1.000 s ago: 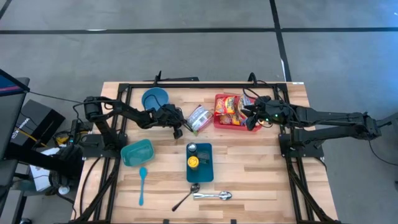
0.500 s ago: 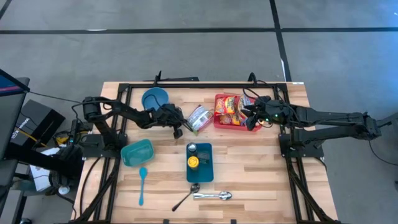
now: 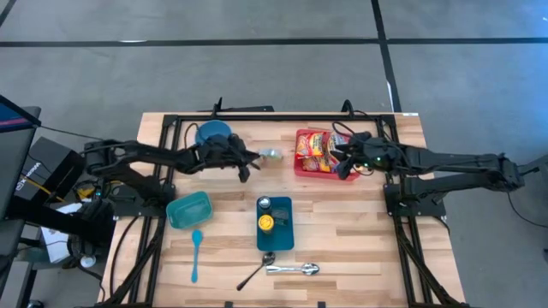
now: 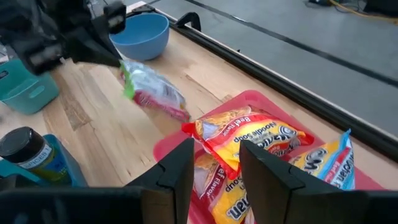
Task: Pick & Place Food Item
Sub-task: Put the green noodle pack into the red bin
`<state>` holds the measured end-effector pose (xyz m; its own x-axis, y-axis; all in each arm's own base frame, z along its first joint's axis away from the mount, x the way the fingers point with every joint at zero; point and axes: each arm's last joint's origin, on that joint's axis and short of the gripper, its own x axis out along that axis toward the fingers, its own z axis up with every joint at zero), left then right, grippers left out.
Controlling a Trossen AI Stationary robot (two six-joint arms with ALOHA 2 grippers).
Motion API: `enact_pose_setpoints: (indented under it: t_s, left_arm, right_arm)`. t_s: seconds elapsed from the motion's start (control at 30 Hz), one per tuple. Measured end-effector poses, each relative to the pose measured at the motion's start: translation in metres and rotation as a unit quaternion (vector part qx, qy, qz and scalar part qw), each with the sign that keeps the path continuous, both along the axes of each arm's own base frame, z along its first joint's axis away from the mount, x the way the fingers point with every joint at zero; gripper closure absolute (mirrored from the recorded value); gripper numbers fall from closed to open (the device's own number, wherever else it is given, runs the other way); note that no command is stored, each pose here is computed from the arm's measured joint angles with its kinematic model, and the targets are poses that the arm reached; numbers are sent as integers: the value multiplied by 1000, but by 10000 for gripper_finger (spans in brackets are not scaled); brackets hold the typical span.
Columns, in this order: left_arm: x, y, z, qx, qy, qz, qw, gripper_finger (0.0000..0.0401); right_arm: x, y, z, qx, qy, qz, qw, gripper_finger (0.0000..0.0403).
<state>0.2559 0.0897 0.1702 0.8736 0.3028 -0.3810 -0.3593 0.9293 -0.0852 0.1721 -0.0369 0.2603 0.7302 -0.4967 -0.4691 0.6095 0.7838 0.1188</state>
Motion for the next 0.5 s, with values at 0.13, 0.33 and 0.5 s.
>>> enact_pose_setpoints:
  t_s: [0.13,0.33,0.5]
  left_arm:
    - [-2,-7,18,-13,-45,-2,999,401]
    - [-4,-18,30,-18,-74,-17,997,401]
    - [-3,-23,33,-36,-86,-22,995,401]
  right_arm:
    - [12,0,-3,-22,5,17,1000,280]
    - [34,5,-9,-71,14,66,995,280]
    - [50,12,-13,-112,12,107,988,280]
